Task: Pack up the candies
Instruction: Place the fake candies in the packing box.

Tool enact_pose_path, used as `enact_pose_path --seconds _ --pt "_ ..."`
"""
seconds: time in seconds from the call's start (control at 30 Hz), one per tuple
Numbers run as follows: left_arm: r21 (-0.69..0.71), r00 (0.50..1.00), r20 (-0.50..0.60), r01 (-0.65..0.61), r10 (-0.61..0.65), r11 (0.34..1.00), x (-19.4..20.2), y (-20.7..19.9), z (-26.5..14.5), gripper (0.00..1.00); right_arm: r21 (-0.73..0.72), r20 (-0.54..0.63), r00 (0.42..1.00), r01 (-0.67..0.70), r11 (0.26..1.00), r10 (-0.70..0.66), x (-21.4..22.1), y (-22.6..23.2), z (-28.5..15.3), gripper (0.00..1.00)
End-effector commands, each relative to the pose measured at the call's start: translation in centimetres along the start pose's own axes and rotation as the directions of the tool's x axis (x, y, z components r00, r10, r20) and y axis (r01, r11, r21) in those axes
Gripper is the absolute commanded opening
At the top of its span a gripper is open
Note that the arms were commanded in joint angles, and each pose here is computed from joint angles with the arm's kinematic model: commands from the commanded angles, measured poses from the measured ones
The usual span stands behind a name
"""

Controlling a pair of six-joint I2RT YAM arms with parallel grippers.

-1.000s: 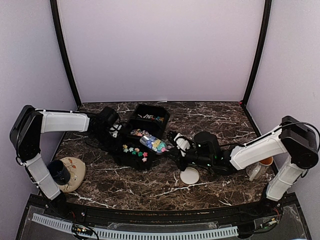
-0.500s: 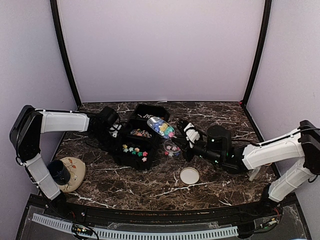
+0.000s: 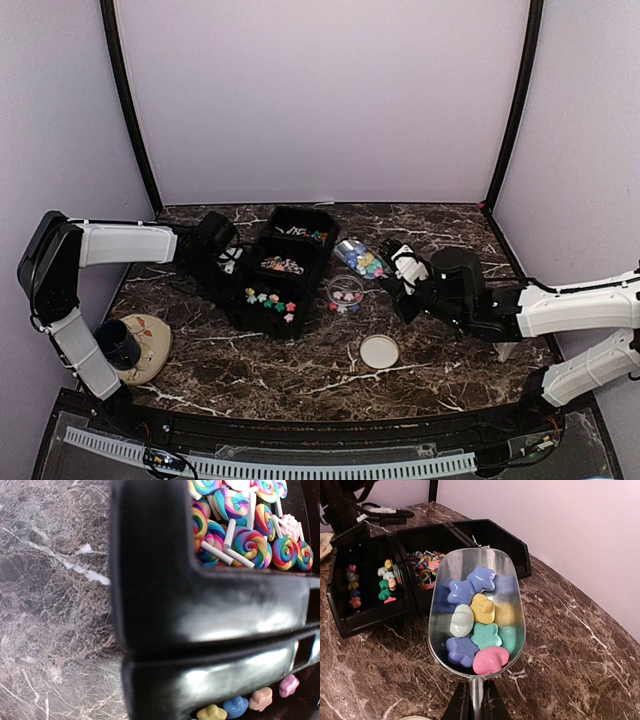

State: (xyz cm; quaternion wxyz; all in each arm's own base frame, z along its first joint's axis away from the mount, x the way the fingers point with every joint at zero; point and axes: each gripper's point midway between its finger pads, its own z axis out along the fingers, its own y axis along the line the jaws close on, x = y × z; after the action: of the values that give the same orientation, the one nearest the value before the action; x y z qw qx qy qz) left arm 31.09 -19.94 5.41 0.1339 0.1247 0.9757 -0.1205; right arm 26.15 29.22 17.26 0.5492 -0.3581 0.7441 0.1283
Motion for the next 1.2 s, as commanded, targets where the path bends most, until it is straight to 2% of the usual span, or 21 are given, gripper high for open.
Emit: enact_pose_path --seconds 0.0,0.2,0.63,1.17 --pt "0.111 0.966 0.258 -0.062 0.032 0.992 -6.2 -3.2 -5.2 0.0 0.056 -0.081 0.997 -0.005 0.998 0.009 0.6 -1.4 -0.6 0.0" --pt "0.109 0.966 0.256 -0.063 0.033 0.992 -6.1 -3.2 -5.1 0.0 0.056 -0.208 0.978 0.027 0.998 -0.014 2.1 -1.4 -0.4 0.0" --pt "0.103 0.968 0.25 -0.06 0.033 0.993 -6.1 -3.1 -4.9 0.0 0.019 -0.371 0.927 0.064 0.998 -0.053 3.3 -1.0 -0.2 0.0" --pt "0.099 0.969 0.244 -0.058 0.032 0.993 -6.0 -3.0 -4.8 0.0 -0.029 -0.485 0.869 0.102 0.994 -0.103 3.4 -0.6 -0.1 0.0"
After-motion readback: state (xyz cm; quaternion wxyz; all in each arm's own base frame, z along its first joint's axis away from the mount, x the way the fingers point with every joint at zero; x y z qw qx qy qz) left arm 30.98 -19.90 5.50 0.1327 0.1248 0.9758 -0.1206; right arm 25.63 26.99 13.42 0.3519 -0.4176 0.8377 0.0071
